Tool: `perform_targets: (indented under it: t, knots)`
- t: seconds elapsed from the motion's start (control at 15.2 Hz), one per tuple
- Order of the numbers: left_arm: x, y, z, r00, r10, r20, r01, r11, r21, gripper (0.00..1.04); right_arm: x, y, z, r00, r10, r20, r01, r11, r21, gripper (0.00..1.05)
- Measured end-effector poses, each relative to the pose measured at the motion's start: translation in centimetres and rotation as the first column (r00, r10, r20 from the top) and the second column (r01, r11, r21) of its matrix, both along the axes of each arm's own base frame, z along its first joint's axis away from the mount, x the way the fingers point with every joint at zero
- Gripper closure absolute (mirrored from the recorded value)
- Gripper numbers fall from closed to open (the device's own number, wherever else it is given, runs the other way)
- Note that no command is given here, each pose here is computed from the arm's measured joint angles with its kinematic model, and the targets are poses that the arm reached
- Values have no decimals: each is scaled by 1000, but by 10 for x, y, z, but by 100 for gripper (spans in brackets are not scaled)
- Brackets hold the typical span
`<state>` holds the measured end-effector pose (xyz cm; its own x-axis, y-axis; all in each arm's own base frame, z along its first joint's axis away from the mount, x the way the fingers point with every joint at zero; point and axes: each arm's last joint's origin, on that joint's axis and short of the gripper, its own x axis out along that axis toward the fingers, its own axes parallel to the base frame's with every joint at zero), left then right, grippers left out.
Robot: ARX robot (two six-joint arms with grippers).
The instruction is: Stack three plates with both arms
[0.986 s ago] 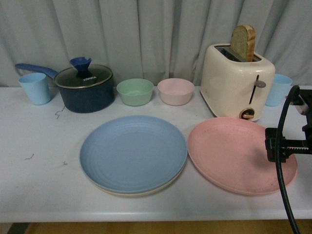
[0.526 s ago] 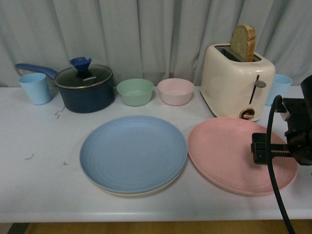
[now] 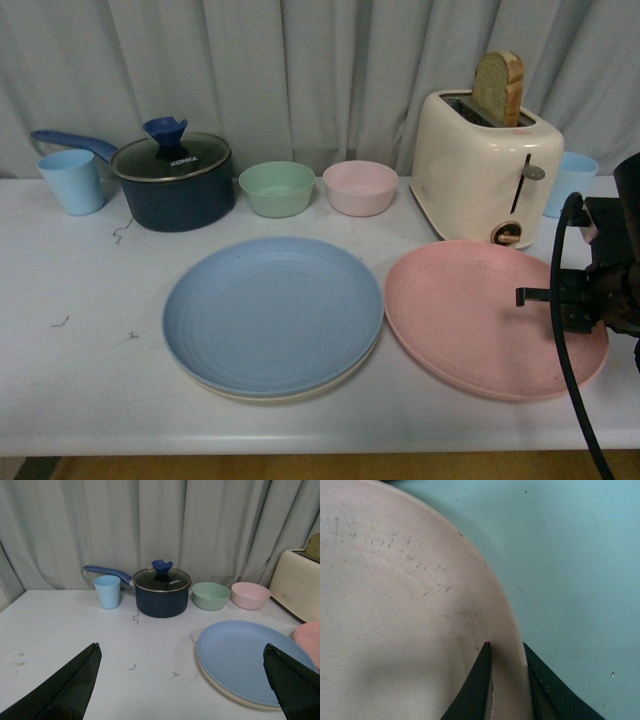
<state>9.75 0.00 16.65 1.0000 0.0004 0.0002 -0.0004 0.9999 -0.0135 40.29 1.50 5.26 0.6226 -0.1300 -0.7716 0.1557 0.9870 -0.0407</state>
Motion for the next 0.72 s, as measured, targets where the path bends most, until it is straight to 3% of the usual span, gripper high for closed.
perform_targets:
  t: [0.2,0.46,0.72]
  knots:
    - [0,0,0,1000,0,0,0,1000,0,7,-16,-13,14,1000,9,24,-11,998,67,101]
    - [0,0,0,1000,0,0,0,1000,0,7,-39,-31,47,1000,-17,-10,18,998,68,101]
    - [0,0,0,1000,0,0,0,1000,0,7,-61,-44,115,998,-5,64,0,997,79,102]
